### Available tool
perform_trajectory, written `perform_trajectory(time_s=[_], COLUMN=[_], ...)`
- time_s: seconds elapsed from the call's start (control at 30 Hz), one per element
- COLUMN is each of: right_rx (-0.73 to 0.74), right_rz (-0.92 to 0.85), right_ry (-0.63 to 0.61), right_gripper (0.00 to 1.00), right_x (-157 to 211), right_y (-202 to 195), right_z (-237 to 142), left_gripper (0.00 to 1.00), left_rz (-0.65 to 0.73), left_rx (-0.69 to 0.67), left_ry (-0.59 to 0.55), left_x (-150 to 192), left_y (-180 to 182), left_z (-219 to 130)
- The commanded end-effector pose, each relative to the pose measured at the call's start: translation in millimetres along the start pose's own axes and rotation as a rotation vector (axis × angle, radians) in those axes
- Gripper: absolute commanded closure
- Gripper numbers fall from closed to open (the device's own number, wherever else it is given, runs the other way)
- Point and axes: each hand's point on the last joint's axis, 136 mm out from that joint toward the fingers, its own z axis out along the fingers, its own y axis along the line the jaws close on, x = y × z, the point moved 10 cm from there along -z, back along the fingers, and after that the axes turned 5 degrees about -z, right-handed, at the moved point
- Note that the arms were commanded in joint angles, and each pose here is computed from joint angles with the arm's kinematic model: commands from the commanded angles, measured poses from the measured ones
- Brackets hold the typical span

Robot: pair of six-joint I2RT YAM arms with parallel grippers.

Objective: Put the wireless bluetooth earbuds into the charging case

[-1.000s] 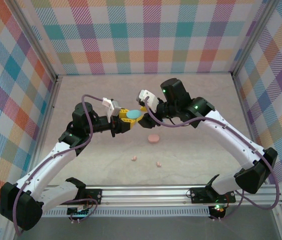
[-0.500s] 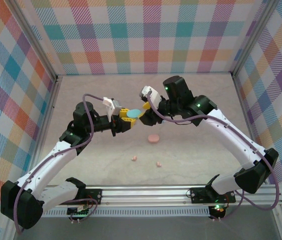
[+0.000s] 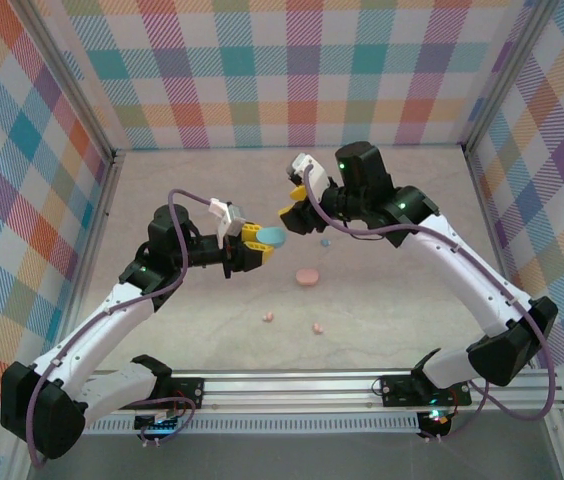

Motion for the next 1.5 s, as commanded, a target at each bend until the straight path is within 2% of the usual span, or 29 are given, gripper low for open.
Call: perform_trajectory(time_s=[0.0,0.17,0.33,0.53,0.67,1.1,1.47], right_rx=[-0.093,-0.173,-0.174,-0.172,-0.149,-0.272,-0.326], right_rz=[-0.078,-0.146,-0.217,-0.223,-0.231,-0.257,-0.277], right_ry=[-0.083,-0.105,-0.032,-0.011,-0.008,0.006,-0.033], right_gripper=[0.44,0.43,0.41,0.41,0.42,0.42,0.35], right_x=[5.0,17.2,16.9,18.1,15.1,18.4,19.8], right_y=[13.7,27.9,33.0,32.9,31.0,38.6,51.0], right_z=[-7.7,-3.0,10.0,19.9,18.8,20.8,-1.2], left_gripper=[0.84,0.84,0.84,0.84,0.84,0.84,0.84], left_rz=[0.019,0.019,0.023,0.019,0.021,0.030,0.029], left_rx=[0.014,0.019,0.015,0.030,0.044,0.061,0.052], left_ry=[-0.005,-0.004,-0.008,-0.003,-0.002,-0.006,0.012], left_x=[-5.3,-6.1,-4.4,-4.3,-6.0,-10.8,-9.9], left_y=[-5.7,-7.5,-6.3,-5.6,-6.5,-10.2,-9.3], left_z=[-1.6,-2.7,-2.2,-0.4,-0.1,-2.1,-1.9])
